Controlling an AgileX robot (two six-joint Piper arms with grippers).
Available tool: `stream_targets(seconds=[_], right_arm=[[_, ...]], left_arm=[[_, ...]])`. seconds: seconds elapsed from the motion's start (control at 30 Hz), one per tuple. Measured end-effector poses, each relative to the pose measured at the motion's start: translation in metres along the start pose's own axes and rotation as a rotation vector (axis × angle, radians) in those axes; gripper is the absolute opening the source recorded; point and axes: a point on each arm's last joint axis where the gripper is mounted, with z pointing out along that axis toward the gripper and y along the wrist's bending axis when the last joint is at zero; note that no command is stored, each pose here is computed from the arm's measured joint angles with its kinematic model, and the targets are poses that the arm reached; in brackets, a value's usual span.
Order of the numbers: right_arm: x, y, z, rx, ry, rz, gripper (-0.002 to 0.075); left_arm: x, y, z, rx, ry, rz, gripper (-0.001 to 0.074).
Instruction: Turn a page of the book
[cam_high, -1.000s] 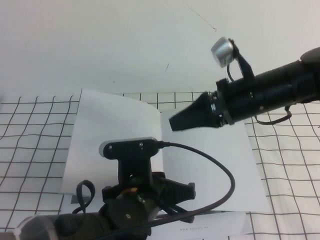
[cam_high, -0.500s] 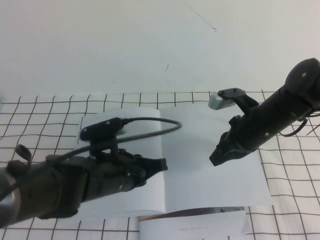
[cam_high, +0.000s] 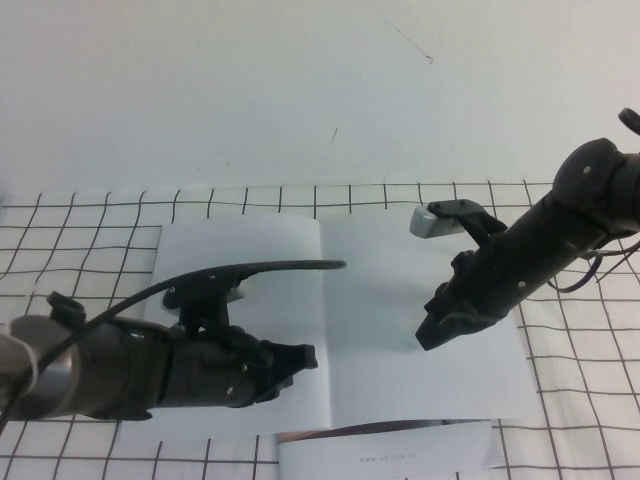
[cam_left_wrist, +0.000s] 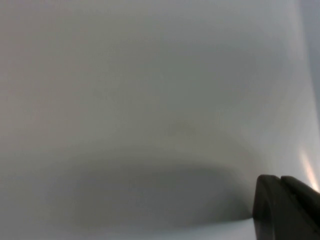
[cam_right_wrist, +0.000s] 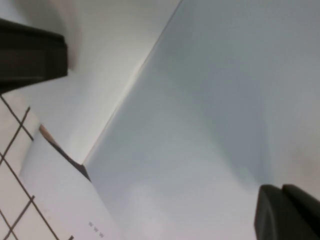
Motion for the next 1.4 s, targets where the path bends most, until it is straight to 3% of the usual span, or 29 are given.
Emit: stream_targets(seconds=[0.27, 0.43, 0.57, 0.73, 0.93, 1.13, 1.27, 1.4], right_arm=[[0.000, -0.001, 0.000, 0.010, -0.003, 0.040, -0.0001], [-0.005, 0.006, -0.014, 0.042, -0.057, 0.032, -0.0001], [-0.012, 0.034, -0.059, 0.089, -0.169, -0.060, -0.0001], [-0.001, 0.084, -0.137, 0.239, -0.294, -0.236, -0.0001], [0.045, 0.138, -0.217, 0.444, -0.354, -0.367, -0.0001], [0.104, 0.175, -0.269, 0.614, -0.377, -0.366, -0.0001], [0.149, 0.190, -0.288, 0.706, -0.362, -0.265, -0.0001], [0.196, 0.197, -0.291, 0.786, -0.420, -0.198, -0.0001]], left_arm=[[0.006, 0.007, 0.020, -0.011, 0.063, -0.004, -0.0002], [0.001, 0.001, 0.011, 0.010, 0.033, 0.033, -0.0002], [-0.010, -0.012, -0.018, 0.045, -0.063, 0.108, -0.0002], [-0.026, -0.043, -0.090, 0.158, -0.264, 0.290, -0.0002], [-0.019, -0.070, -0.192, 0.324, -0.522, 0.491, -0.0002], [0.014, -0.076, -0.266, 0.484, -0.632, 0.588, -0.0003], [0.039, -0.066, -0.282, 0.463, -0.510, 0.630, -0.0003], [0.057, -0.046, -0.280, 0.311, -0.328, 0.652, -0.0003]])
